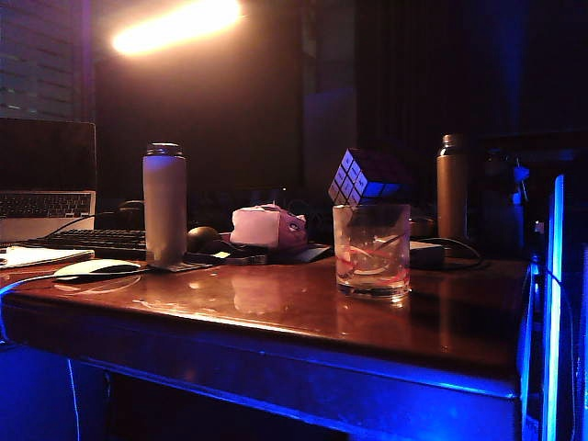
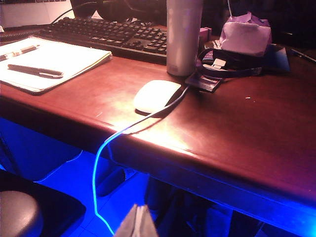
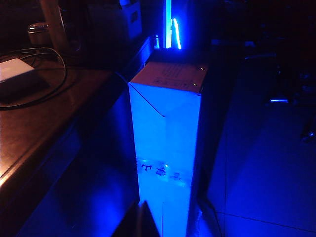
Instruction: Stack the Rubik's Cube on top of the glass cup.
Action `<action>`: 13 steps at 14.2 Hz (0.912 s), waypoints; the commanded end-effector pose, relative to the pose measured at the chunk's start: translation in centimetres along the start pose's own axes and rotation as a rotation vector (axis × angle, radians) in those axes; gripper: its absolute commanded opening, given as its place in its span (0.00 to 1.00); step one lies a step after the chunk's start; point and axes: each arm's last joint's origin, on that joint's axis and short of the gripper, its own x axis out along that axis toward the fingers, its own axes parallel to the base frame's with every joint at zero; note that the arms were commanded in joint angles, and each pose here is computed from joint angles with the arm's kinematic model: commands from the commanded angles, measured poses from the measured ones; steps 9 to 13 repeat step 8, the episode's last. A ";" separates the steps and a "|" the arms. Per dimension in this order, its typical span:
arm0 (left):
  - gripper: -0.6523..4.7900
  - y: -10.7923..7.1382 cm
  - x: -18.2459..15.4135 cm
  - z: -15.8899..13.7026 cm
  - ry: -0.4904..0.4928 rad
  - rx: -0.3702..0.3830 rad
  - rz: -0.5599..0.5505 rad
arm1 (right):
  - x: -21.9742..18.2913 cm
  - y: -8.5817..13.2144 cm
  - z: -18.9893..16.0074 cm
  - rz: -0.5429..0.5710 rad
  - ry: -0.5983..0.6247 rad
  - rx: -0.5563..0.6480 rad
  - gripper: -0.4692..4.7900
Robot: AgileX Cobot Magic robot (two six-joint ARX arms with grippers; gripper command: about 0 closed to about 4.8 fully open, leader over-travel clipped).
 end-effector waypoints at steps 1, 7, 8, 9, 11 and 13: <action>0.13 0.0 0.0 0.0 -0.007 -0.002 0.002 | 0.0 0.0 0.0 0.003 -0.004 0.004 0.09; 0.13 0.0 0.0 0.0 -0.007 -0.002 0.002 | -0.1 0.5 -0.1 0.049 -0.002 -0.002 0.09; 0.13 0.0 0.0 0.0 -0.007 -0.002 0.002 | -0.1 0.5 -0.1 0.049 -0.002 -0.002 0.09; 0.13 0.0 0.0 0.0 -0.007 -0.002 0.002 | -0.1 0.5 -0.1 0.049 -0.002 -0.002 0.09; 0.13 0.0 0.0 0.0 -0.007 -0.002 0.002 | -0.1 0.5 -0.1 0.049 -0.002 -0.002 0.09; 0.13 0.0 0.0 0.0 -0.007 -0.002 0.002 | -0.1 0.5 -0.1 0.049 -0.002 -0.002 0.09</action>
